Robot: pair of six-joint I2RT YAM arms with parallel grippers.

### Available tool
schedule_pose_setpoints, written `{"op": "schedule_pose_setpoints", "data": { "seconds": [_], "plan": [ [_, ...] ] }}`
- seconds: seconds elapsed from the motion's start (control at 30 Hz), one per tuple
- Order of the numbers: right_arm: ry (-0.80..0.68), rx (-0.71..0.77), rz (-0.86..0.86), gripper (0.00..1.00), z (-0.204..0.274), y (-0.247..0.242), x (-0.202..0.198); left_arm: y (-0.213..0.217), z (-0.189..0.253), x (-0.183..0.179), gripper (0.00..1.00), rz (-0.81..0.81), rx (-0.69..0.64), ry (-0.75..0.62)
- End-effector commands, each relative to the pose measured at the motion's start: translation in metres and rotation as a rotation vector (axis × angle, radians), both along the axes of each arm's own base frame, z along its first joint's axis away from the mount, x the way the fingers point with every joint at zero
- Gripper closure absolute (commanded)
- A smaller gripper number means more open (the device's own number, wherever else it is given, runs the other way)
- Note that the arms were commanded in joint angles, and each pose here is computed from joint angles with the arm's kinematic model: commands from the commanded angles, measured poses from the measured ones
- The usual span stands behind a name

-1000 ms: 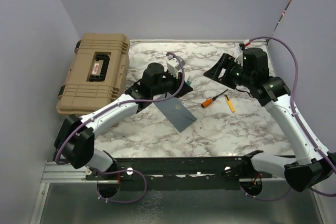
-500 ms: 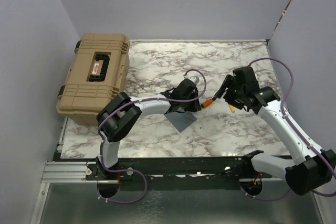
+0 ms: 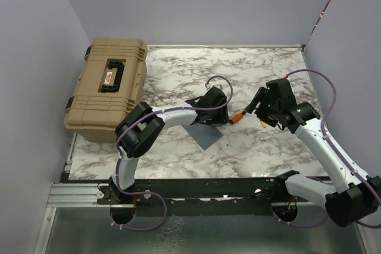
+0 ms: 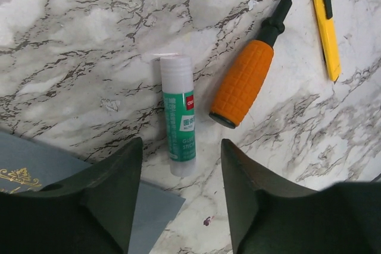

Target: Place the letter into the envelope and seal it

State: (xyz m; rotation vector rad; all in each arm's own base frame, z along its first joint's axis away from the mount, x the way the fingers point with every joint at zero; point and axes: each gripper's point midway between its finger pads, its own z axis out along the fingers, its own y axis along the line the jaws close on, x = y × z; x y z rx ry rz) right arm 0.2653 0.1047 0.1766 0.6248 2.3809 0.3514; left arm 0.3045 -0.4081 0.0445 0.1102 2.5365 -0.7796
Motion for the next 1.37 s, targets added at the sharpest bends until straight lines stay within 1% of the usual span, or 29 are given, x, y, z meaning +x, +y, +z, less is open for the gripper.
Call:
{"op": "schedule_pose_setpoints", "data": {
  "seconds": [0.0,0.1,0.17,0.23,0.27,0.3,0.4,0.47,0.53,0.73,0.83,0.93,1.03,1.2,1.33],
  "plan": [
    [-0.008,-0.017,-0.036,0.26,0.007,-0.007,0.0,0.006,0.034,0.011,0.41,0.012,-0.016,-0.064],
    [-0.028,-0.047,-0.047,0.25,0.015,-0.014,0.001,0.02,0.078,0.02,0.32,0.033,-0.043,-0.155],
    [-0.031,-0.081,-0.072,0.25,0.02,-0.022,0.0,0.037,0.105,0.026,0.26,0.059,-0.023,-0.234],
    [-0.037,-0.108,-0.08,0.24,0.027,-0.028,-0.002,0.063,0.132,0.032,0.21,0.108,0.035,-0.326],
    [-0.039,-0.125,-0.081,0.23,0.031,-0.031,-0.003,0.078,0.146,0.033,0.02,0.137,0.067,-0.367],
    [-0.042,-0.142,-0.085,0.21,0.035,-0.035,-0.005,0.095,0.157,0.034,0.01,0.172,0.11,-0.406],
    [-0.043,-0.178,-0.105,0.2,0.052,-0.046,-0.014,0.145,0.201,0.028,0.01,0.288,0.188,-0.499],
    [-0.053,-0.192,-0.105,0.19,0.067,-0.052,-0.021,0.175,0.227,0.015,0.01,0.334,0.225,-0.537],
    [-0.077,-0.194,-0.104,0.18,0.086,-0.055,-0.027,0.202,0.26,0.002,0.01,0.38,0.225,-0.591],
    [-0.212,-0.167,-0.117,0.16,0.136,-0.066,-0.044,0.274,0.342,-0.046,0.01,0.48,0.137,-0.757],
    [-0.275,-0.142,-0.109,0.1,0.156,-0.067,-0.05,0.308,0.372,-0.07,0.01,0.522,0.097,-0.833],
    [-0.296,-0.127,-0.101,0.05,0.167,-0.067,-0.058,0.332,0.389,-0.089,0.01,0.532,0.083,-0.881],
    [-0.304,-0.112,-0.059,0.04,0.171,-0.063,-0.063,0.348,0.394,-0.102,0.01,0.543,0.08,-0.891],
    [-0.313,-0.083,-0.032,0.03,0.17,-0.059,-0.073,0.36,0.394,-0.115,0.01,0.549,0.058,-0.892],
    [-0.261,-0.078,-0.031,0.02,0.159,-0.058,-0.078,0.36,0.382,-0.119,0.01,0.526,0.081,-0.857]
  ]
}}
